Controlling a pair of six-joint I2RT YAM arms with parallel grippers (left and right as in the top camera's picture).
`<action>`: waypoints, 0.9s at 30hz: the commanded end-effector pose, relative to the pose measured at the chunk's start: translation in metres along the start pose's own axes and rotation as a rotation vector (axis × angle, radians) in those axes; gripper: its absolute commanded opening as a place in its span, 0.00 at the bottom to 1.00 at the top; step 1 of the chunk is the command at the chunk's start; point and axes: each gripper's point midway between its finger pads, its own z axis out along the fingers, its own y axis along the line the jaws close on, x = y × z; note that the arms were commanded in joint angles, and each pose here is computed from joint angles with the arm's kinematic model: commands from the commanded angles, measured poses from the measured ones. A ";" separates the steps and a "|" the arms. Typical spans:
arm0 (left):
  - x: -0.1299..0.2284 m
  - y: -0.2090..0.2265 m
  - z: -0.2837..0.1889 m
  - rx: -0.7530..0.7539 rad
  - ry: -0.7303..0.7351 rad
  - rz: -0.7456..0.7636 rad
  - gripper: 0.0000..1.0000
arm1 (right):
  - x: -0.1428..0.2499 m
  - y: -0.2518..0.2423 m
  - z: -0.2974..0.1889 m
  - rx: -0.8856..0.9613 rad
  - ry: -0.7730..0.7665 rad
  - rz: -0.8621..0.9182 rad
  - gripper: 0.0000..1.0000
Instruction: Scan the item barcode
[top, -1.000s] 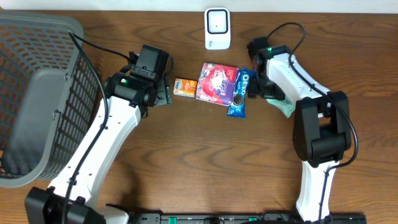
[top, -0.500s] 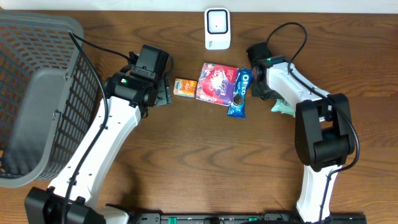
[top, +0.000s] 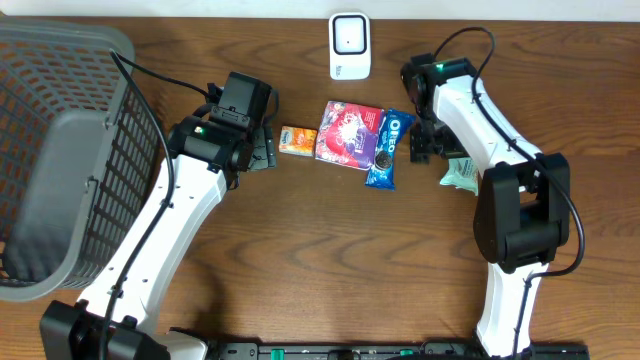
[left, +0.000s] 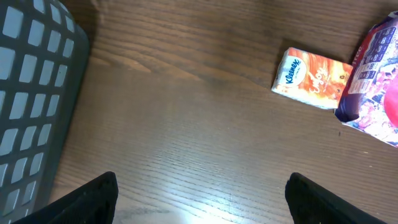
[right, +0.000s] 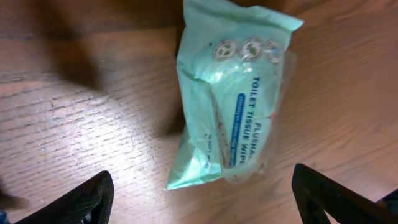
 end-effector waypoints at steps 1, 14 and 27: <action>-0.003 0.003 0.000 -0.019 -0.007 -0.010 0.86 | 0.011 0.002 0.020 0.011 0.040 -0.022 0.88; -0.003 0.003 0.000 -0.019 -0.007 -0.010 0.86 | 0.014 -0.002 0.082 0.011 0.010 0.051 0.54; -0.003 0.003 0.000 -0.019 -0.007 -0.010 0.86 | 0.021 0.042 0.073 -0.395 0.125 0.022 0.01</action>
